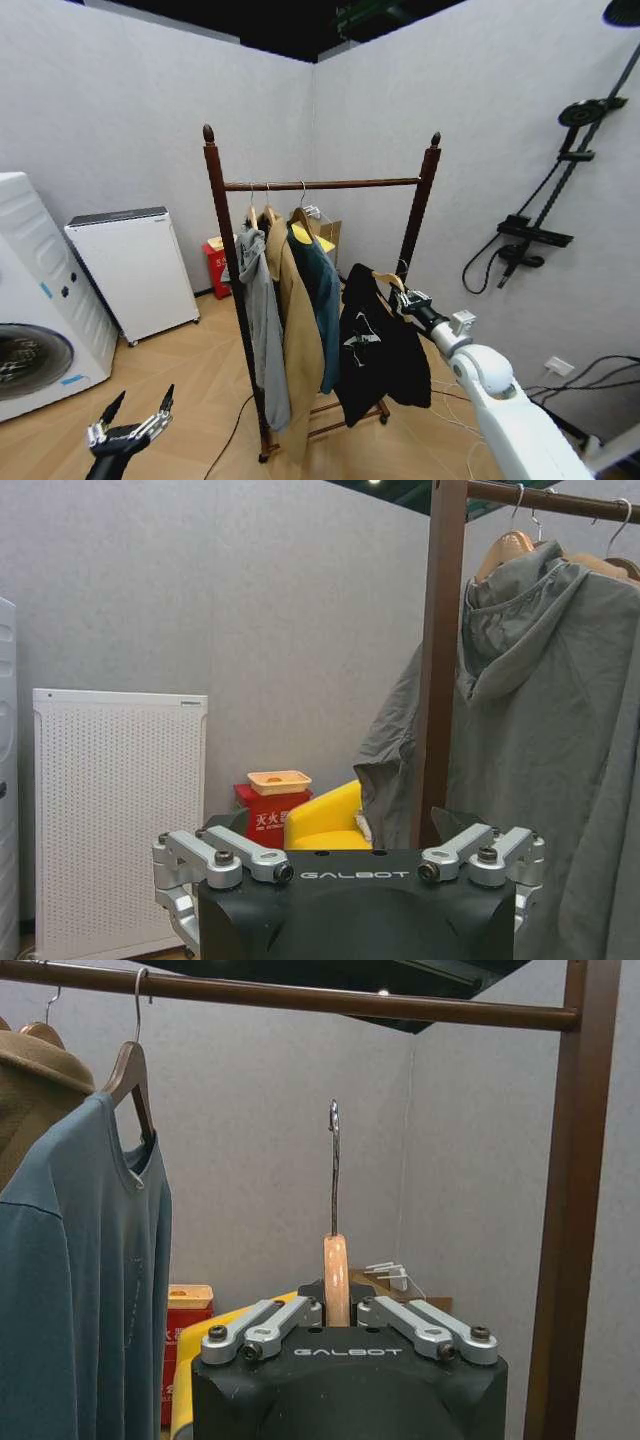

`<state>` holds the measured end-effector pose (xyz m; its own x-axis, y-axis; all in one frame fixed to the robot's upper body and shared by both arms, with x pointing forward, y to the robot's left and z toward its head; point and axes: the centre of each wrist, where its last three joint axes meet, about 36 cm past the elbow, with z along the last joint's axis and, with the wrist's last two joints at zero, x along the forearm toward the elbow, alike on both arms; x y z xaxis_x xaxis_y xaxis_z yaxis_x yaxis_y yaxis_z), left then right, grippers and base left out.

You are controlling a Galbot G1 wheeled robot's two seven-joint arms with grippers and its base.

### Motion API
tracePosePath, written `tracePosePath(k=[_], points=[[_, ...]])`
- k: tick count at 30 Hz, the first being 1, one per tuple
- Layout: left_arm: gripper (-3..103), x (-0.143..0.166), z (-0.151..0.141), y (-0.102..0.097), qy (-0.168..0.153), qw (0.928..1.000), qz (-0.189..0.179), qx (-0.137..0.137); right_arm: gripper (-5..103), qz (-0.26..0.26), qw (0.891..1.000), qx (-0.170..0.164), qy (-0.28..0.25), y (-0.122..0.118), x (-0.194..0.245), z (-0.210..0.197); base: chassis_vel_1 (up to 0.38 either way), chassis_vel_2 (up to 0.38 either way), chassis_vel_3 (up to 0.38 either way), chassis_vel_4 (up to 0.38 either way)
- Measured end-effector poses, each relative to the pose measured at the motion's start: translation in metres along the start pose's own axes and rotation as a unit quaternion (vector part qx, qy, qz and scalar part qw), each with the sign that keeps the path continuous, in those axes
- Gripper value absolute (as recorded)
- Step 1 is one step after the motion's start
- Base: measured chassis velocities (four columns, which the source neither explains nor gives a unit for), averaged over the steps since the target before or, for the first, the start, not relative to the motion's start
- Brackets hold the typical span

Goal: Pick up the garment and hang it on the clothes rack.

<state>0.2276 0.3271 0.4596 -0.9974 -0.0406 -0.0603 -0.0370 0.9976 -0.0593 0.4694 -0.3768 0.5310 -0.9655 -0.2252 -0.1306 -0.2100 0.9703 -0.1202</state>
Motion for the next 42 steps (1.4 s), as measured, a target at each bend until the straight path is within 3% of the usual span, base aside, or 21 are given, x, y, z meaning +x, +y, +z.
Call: tracePosePath(k=[6, 11, 15, 18, 20, 26, 29, 42], points=[[100, 0.0, 0.0, 0.0, 0.0, 1.0, 0.0, 0.0, 10, 0.003, 1.0, 0.014, -0.021, 0.005, 0.004, -0.02, -0.02, 0.048, 0.039, -0.031], [100, 0.0, 0.0, 0.0, 0.0, 1.0, 0.0, 0.0, 10, 0.004, 0.999, 0.021, -0.044, 0.033, 0.02, -0.09, 0.0, 0.0, 0.0, 0.0], [100, 0.0, 0.0, 0.0, 0.0, 1.0, 0.0, 0.0, 10, -0.015, 0.998, 0.018, -0.053, 0.034, 0.016, -0.118, 0.0, 0.0, 0.0, 0.0], [100, 0.0, 0.0, 0.0, 0.0, 1.0, 0.0, 0.0, 10, -0.03, 0.998, 0.012, -0.059, 0.029, -0.002, -0.138, 0.0, 0.0, 0.0, 0.0], [100, 0.0, 0.0, 0.0, 0.0, 1.0, 0.0, 0.0, 10, -0.047, 0.997, 0.006, -0.053, 0.016, -0.04, -0.157, 0.0, 0.0, 0.0, 0.0], [100, 0.0, 0.0, 0.0, 0.0, 1.0, 0.0, 0.0, 10, -0.071, 0.997, 0.006, -0.041, 0.011, -0.084, -0.18, 0.0, 0.0, 0.0, 0.0], [100, 0.0, 0.0, 0.0, 0.0, 1.0, 0.0, 0.0, 10, -0.079, 0.996, -0.005, -0.037, 0.022, -0.122, -0.212, 0.0, 0.0, 0.0, 0.0], [100, 0.0, 0.0, 0.0, 0.0, 1.0, 0.0, 0.0, 10, -0.069, 0.997, -0.011, 0.027, 0.057, -0.203, -0.236, 0.0, 0.0, 0.0, 0.0]])
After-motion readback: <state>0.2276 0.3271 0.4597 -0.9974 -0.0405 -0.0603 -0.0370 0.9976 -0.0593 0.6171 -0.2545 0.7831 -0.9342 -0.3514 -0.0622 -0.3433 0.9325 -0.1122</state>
